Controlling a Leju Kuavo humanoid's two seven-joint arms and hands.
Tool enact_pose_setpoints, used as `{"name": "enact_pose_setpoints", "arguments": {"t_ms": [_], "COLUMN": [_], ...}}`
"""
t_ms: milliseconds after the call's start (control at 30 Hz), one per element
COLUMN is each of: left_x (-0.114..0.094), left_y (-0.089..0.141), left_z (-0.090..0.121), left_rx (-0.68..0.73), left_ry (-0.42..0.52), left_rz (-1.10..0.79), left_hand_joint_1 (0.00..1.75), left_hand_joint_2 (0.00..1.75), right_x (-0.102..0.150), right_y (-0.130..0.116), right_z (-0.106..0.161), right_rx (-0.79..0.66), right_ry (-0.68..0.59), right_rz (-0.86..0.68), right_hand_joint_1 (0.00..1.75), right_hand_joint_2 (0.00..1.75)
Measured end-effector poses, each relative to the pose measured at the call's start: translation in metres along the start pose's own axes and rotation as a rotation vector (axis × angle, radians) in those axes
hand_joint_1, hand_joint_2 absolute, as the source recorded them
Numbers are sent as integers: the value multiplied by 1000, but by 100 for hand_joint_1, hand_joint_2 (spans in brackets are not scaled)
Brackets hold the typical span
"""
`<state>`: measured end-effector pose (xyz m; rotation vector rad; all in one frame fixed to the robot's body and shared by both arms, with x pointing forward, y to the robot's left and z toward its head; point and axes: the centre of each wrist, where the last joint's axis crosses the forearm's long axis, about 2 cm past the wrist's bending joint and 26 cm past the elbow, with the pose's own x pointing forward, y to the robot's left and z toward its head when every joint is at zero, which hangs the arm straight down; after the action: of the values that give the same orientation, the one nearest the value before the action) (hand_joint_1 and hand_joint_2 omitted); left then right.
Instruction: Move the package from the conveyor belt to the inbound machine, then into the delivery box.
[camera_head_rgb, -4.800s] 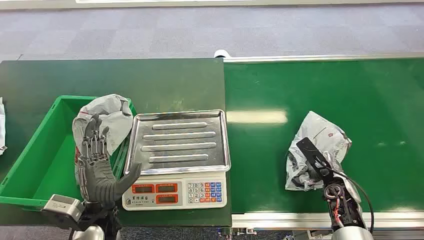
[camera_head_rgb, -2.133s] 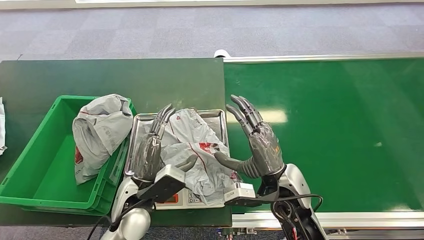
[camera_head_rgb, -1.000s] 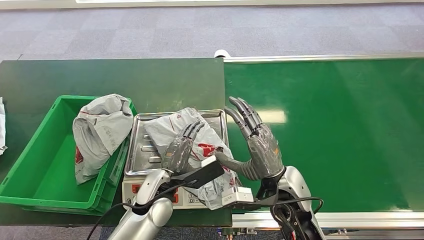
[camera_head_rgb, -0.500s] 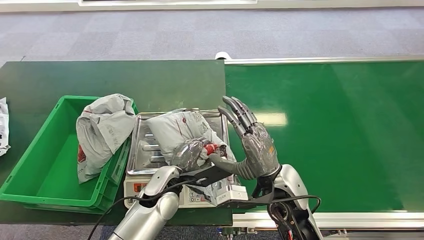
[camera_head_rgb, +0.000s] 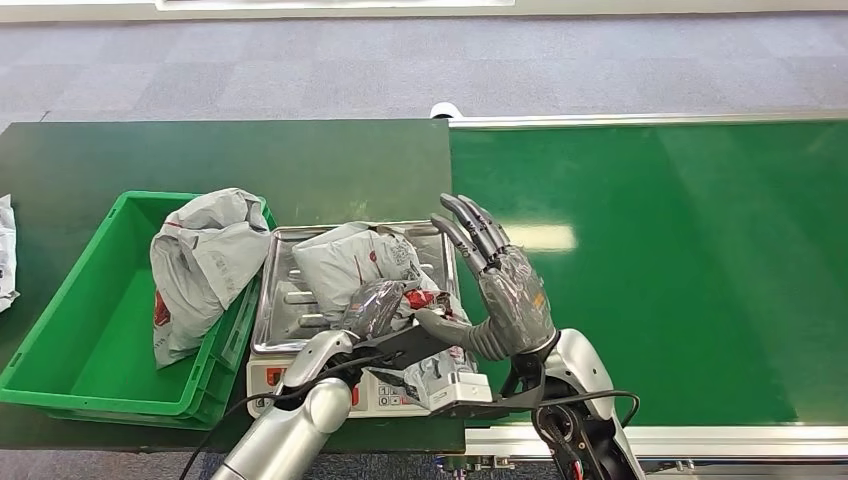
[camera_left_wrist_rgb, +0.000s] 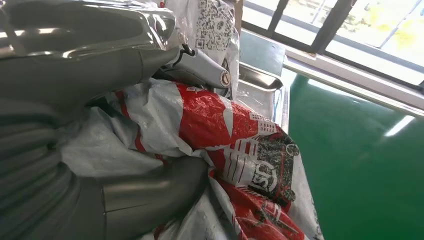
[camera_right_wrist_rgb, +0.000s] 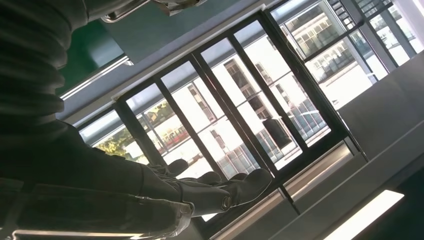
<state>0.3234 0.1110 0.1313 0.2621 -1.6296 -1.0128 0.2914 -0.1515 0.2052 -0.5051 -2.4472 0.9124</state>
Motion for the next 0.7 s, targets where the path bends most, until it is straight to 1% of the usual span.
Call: {"name": "enact_pose_setpoints", "arguments": {"t_ms": [100, 200, 333, 400, 467, 567, 700], "left_x": [-2, -5, -8, -7, 0, 7, 17], "left_y": [0, 0, 1, 4, 12, 24, 45], "left_z": [3, 9, 20, 26, 30, 38, 56], "left_rx": [10, 56, 131, 219, 322, 466, 732], "left_ry": [-29, -86, -144, -220, -308, -400, -513], "left_rz": [51, 131, 205, 257, 295, 315, 301], "left_hand_joint_1": [147, 148, 169, 174, 175, 175, 175], "left_hand_joint_2": [175, 175, 175, 175, 175, 175, 175], "right_x": [0, 2, 7, 7, 4, 3, 1], "right_y": [1, 2, 4, 3, 2, 2, 0], "right_z": [0, -2, -6, -7, -5, -4, -3], "right_rx": [3, -1, -10, -11, -7, -7, -25], "right_ry": [-2, -19, -44, -45, -36, -35, -28], "right_rz": [-2, -14, -32, -30, -24, -21, -15], "right_hand_joint_1": [0, 0, 0, 0, 0, 0, 0], "right_hand_joint_2": [175, 175, 175, 175, 175, 175, 175]}}
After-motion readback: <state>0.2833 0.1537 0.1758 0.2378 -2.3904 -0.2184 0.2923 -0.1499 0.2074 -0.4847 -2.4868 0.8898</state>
